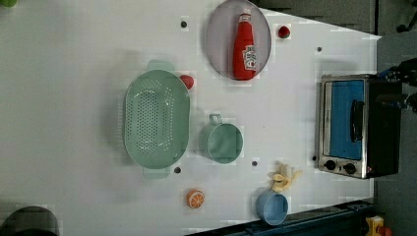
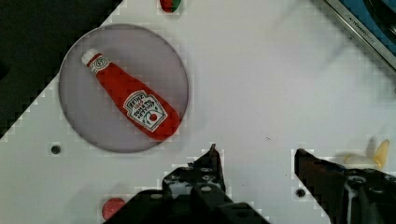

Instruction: Flap open oven.

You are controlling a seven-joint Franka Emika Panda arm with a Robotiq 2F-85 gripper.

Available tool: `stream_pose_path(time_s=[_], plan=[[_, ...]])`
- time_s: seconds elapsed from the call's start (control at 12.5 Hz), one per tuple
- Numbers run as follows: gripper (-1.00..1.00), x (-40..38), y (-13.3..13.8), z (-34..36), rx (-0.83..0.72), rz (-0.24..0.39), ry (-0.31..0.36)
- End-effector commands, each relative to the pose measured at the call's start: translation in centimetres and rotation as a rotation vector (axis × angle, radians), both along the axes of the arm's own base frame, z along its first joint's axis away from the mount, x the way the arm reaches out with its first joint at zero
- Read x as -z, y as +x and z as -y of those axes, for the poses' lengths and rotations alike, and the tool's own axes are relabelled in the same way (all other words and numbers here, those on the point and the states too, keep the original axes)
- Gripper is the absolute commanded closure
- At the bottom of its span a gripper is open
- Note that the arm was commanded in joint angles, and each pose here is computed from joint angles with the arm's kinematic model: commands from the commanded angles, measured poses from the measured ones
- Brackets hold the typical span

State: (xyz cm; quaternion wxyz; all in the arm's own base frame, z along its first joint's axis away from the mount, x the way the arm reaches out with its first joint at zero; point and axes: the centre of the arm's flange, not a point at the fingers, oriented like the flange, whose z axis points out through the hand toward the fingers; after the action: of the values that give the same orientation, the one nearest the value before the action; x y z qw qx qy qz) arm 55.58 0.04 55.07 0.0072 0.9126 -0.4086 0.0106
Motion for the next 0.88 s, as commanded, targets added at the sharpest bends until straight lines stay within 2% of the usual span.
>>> stream_pose_path(time_s=[0.08,0.24,0.48,0.56,0.88], plan=[[-0.59,-5.17,-12.44,2.32,0.096,-0.011,0.027],[-1.0,-5.18,-12.44,2.32,0.096,-0.011,0.027],[-1.0,-5.17,-12.44,2.32,0.096,-0.011,0.027],[-0.9,-5.17,-12.45,2.32,0.096,-0.011,0.027],[0.09,-5.09,-12.48,2.73,0.105,-0.012,0.028]])
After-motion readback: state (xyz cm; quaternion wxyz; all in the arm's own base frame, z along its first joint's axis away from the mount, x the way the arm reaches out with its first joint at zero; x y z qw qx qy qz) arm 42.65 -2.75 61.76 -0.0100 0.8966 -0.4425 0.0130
